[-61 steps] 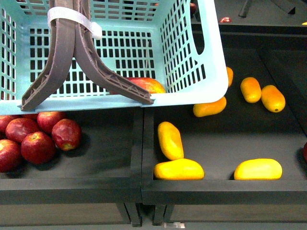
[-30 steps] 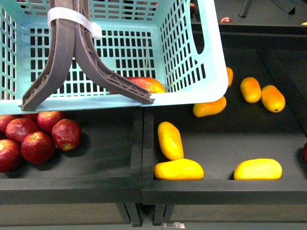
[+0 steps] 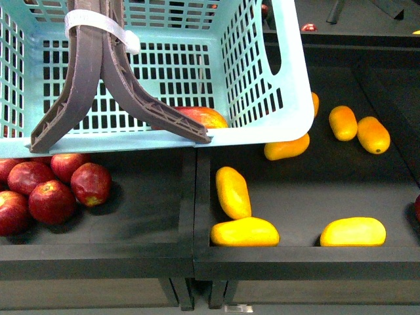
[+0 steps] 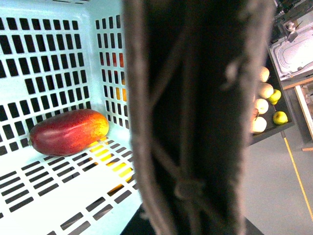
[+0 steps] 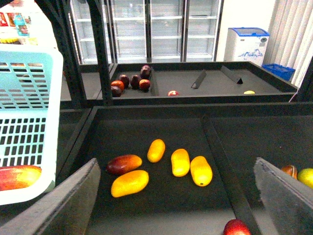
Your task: Pick mango and avocado into basket
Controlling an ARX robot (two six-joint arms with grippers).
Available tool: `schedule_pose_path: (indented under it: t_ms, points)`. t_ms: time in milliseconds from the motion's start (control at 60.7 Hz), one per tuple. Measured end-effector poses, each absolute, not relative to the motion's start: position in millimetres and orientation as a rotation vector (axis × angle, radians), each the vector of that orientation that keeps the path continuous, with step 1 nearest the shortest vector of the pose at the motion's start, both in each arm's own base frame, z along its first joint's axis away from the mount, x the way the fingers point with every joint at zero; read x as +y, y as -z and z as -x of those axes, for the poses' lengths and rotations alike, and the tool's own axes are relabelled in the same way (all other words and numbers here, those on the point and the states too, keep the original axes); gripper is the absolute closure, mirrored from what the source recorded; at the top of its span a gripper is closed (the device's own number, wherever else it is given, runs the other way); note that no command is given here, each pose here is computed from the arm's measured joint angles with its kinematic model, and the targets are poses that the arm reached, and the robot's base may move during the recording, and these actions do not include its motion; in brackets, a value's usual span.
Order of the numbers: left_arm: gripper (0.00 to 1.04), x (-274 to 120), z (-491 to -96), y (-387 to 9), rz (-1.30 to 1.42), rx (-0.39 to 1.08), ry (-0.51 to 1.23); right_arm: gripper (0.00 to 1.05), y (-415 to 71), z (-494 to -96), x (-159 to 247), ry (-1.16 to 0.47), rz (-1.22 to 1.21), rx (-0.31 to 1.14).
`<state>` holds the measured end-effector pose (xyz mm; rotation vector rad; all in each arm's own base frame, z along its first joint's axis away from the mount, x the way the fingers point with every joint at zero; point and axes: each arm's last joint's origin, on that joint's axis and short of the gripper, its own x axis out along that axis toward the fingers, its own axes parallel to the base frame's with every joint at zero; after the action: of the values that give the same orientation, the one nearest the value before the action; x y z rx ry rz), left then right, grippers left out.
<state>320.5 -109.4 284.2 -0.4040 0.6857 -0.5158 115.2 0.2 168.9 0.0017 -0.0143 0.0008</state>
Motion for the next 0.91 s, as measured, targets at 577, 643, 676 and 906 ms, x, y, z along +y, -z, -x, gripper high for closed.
schedule_pose_path:
  t_ms: [577, 643, 676, 906]
  points:
    - [0.99, -109.3, -320.5, -284.2, 0.404, 0.686, 0.516, 0.08, -168.9, -115.2, 0.2, -0.001, -0.001, -0.014]
    - [0.99, -109.4, -320.5, -284.2, 0.404, 0.686, 0.516, 0.08, -168.9, -115.2, 0.2, -0.001, -0.001, -0.014]
    - [0.99, -109.4, -320.5, -284.2, 0.404, 0.686, 0.515, 0.08, -168.9, -115.2, 0.2, 0.000, -0.001, -0.015]
    - [0.99, -113.0, -319.2, -284.1, 0.403, 0.691, 0.535, 0.08, -168.7, -115.2, 0.0, 0.004, -0.001, -0.012]
